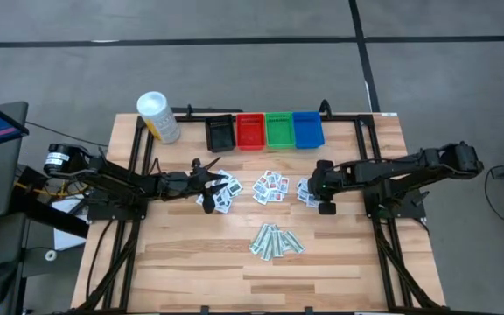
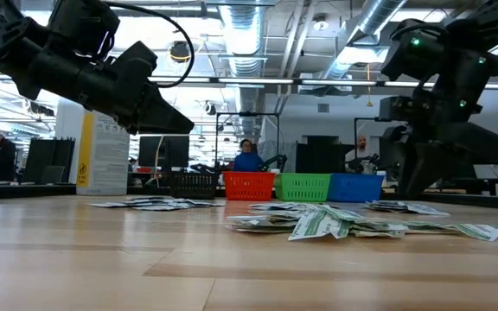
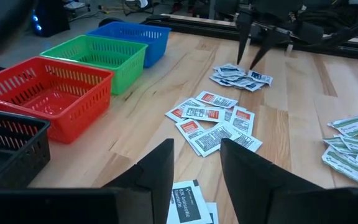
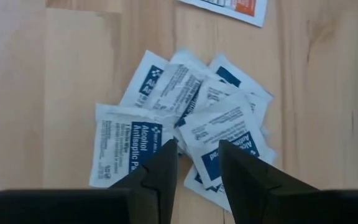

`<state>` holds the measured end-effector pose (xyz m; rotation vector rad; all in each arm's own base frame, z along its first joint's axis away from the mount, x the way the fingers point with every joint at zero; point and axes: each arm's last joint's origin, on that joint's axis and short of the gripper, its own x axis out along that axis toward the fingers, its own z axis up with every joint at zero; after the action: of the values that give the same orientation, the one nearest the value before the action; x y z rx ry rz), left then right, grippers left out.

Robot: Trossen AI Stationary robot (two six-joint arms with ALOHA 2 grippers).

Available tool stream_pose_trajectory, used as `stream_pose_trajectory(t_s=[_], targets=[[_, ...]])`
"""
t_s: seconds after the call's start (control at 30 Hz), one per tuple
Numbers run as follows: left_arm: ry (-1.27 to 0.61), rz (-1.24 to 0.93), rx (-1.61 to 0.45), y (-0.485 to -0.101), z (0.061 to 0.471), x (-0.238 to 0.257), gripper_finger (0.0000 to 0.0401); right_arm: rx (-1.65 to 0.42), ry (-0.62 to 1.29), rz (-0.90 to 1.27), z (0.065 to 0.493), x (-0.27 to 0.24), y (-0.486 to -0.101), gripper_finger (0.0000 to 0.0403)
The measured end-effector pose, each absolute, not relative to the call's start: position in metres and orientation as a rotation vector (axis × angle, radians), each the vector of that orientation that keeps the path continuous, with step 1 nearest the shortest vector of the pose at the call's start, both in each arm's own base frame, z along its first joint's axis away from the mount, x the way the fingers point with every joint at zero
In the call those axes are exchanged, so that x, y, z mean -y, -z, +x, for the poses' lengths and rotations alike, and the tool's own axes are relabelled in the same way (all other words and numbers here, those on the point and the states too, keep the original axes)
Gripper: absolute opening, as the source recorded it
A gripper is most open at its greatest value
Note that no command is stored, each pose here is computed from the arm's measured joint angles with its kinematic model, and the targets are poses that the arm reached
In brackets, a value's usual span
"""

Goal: Pick & Place First Aid Supplies
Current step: Put the blue alcohol pad into the blue bin

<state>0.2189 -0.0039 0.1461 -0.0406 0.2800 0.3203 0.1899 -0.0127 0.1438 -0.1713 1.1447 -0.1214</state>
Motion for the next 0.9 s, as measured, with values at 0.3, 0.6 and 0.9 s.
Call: stream_pose_trajectory(t_s=[0.3,0.6,0.9], targets=[[-0.320,-0.041,-0.280,-0.146,0.219,0.004,0.0133,-1.167,0.113,-0.182,0.191,0.013,-0.140,0.0111],[-0.320,-0.041,-0.280,-0.146,0.219,0.004,0.0133,-1.208,0.093,-0.193,0.195,0.013,-0.130,0.0111],[-0.321,-0.041,-0.280,-0.146,0.219,0.004,0.0132,-1.194,0.094,-0.193,0.196,0.013,-0.130,0.0102]])
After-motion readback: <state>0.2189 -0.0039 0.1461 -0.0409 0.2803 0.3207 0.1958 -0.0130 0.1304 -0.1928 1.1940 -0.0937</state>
